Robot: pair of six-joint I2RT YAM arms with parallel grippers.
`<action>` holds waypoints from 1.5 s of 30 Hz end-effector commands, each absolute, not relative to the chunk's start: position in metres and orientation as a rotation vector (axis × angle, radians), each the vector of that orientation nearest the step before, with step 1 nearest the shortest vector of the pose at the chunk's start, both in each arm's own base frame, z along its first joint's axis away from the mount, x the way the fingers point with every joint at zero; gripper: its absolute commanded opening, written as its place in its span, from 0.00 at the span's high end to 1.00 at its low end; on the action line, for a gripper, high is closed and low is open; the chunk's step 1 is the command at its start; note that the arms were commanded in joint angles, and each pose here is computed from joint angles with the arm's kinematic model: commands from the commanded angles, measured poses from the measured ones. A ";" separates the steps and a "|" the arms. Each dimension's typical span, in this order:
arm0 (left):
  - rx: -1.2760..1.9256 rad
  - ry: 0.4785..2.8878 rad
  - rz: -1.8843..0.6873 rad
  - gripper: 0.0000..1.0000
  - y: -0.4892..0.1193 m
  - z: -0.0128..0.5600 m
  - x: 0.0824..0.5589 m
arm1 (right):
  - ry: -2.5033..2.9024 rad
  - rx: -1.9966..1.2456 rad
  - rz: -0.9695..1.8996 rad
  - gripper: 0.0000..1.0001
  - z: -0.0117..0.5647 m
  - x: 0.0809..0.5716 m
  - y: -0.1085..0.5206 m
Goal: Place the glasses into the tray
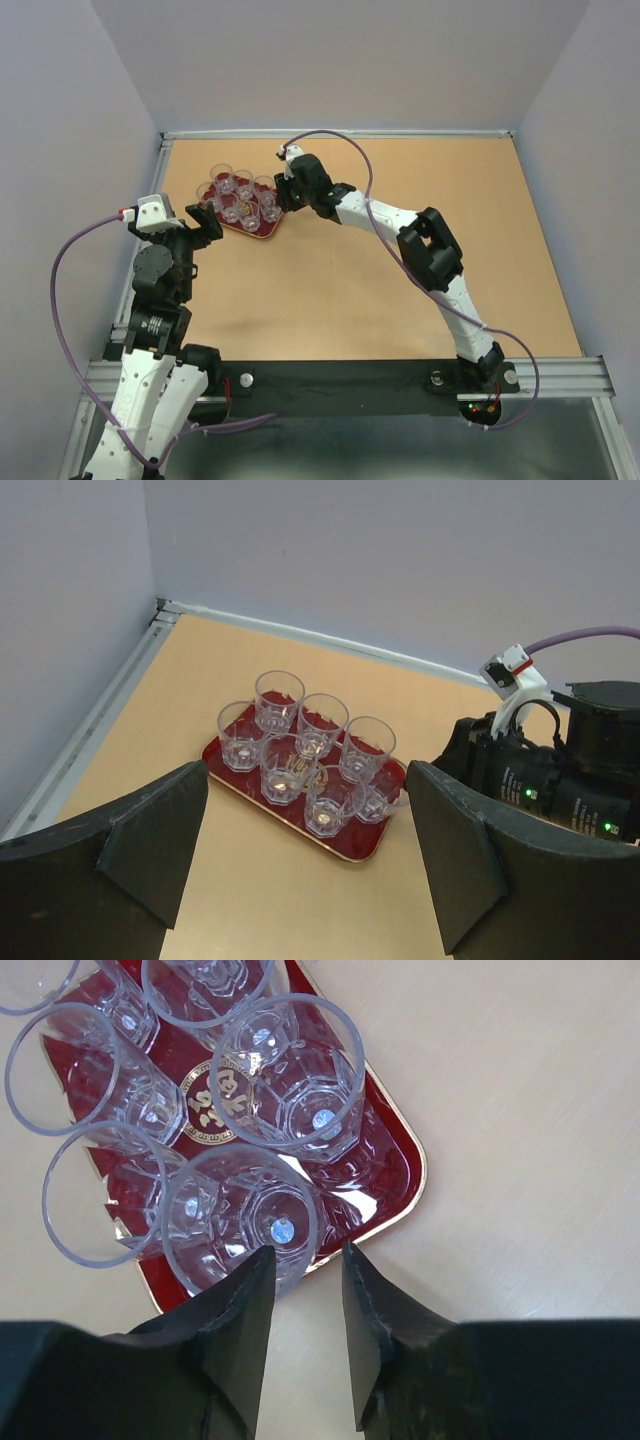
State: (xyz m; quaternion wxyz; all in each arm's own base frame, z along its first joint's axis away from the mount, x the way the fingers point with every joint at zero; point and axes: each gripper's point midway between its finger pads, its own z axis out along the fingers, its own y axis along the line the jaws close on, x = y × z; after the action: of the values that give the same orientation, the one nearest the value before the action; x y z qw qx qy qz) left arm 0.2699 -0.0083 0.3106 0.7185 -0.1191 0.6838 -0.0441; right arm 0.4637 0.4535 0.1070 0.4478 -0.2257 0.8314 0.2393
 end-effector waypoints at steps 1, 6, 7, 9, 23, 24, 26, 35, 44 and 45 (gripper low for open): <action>-0.253 1.466 -0.101 0.09 -0.008 0.321 0.271 | 1.934 -0.543 0.630 0.59 0.151 0.473 0.467; -0.256 1.464 -0.099 0.09 -0.007 0.321 0.270 | 1.902 -0.552 0.626 0.55 0.168 0.472 0.464; -0.256 1.464 -0.099 0.09 -0.007 0.321 0.270 | 1.894 -0.555 0.623 0.53 0.173 0.471 0.463; -0.257 1.462 -0.098 0.09 -0.007 0.321 0.270 | 1.854 -0.573 0.609 0.49 0.194 0.469 0.458; -0.235 1.455 -0.111 0.09 -0.010 0.323 0.269 | 1.674 -0.913 0.295 0.00 0.279 0.406 0.341; -0.232 1.457 -0.113 0.09 -0.011 0.322 0.270 | 1.684 -0.903 0.283 0.00 0.279 0.404 0.329; -0.217 1.459 -0.115 0.08 -0.013 0.321 0.271 | 1.681 -0.872 0.284 0.00 0.289 0.393 0.292; -0.213 1.472 -0.104 0.08 -0.013 0.315 0.274 | 1.777 -0.265 0.017 0.00 0.293 0.387 0.083; -0.217 1.480 -0.093 0.08 -0.012 0.311 0.276 | 1.558 0.438 -0.281 0.00 0.295 0.325 -0.068; -0.218 1.481 -0.091 0.08 -0.011 0.310 0.277 | 1.545 0.462 -0.298 0.00 0.293 0.320 -0.073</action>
State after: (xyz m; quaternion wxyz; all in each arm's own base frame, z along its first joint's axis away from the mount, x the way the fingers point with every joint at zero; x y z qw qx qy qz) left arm 0.2740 -0.0139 0.3002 0.7155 -0.0989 0.6900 -0.0463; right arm 0.3365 -0.0359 0.2655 0.6313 0.0811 0.7650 -0.0982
